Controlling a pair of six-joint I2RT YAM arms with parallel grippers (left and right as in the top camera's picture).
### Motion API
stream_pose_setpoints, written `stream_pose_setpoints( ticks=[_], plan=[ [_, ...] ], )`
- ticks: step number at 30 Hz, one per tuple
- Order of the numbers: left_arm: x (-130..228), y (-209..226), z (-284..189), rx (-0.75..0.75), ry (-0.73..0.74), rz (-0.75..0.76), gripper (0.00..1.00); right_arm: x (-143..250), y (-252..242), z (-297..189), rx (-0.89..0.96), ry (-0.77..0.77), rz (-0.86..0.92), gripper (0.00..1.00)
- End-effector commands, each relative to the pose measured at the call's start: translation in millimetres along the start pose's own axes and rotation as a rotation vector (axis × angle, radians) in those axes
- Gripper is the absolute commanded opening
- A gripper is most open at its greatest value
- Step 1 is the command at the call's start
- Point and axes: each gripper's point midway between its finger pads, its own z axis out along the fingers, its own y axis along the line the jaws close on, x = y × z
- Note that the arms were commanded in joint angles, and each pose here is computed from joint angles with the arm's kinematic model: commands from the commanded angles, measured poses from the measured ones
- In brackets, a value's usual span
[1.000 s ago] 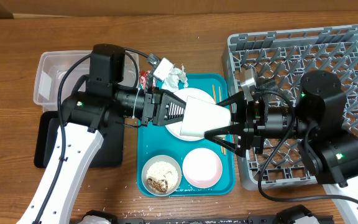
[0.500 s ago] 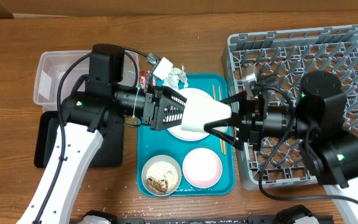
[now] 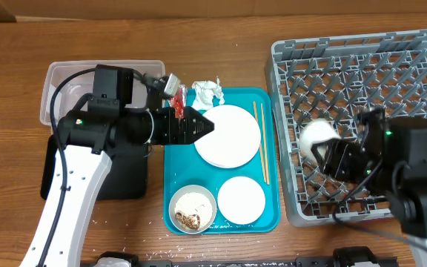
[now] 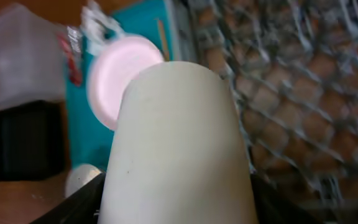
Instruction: Sort waste into correct bins and load items into the dishwasher
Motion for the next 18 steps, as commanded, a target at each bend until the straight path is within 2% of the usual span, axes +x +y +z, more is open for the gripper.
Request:
stream_pose_setpoints(
  ticks=[1, 4, 7, 12, 13, 15, 18],
  plan=[
    [-23.0, 25.2, -54.5, -0.366, -0.21, 0.0, 1.0, 5.3, -26.9, 12.5, 0.159, 0.086, 0.094, 0.54],
    [-25.8, 30.2, -86.7, -0.505, -0.297, -0.012, 1.0, 24.9, -39.0, 25.3, 0.229, 0.239, 0.126, 0.53],
    [-26.7, 27.3, -107.5, -0.561, -0.363, 0.006, 1.0, 33.1, -49.2, 41.8, 0.281, 0.331, 0.144, 0.52],
    [-24.0, 29.5, -113.9, -0.591, -0.377, 0.005, 1.0, 31.9, -61.3, 77.7, 0.309, 0.364, 0.147, 0.52],
    [-23.2, 30.4, -113.2, -0.593, -0.371, 0.002, 1.0, 31.5, -62.2, 81.8, 0.309, 0.365, 0.143, 0.55],
    [-22.4, 32.2, -111.7, -0.596, -0.361, -0.003, 1.0, 31.4, -64.5, 85.7, 0.318, 0.37, 0.143, 0.7],
    [-17.0, 37.9, -106.9, -0.608, -0.32, -0.023, 1.0, 23.0, -65.2, 82.2, 0.33, 0.332, 0.13, 0.77]
  ],
)
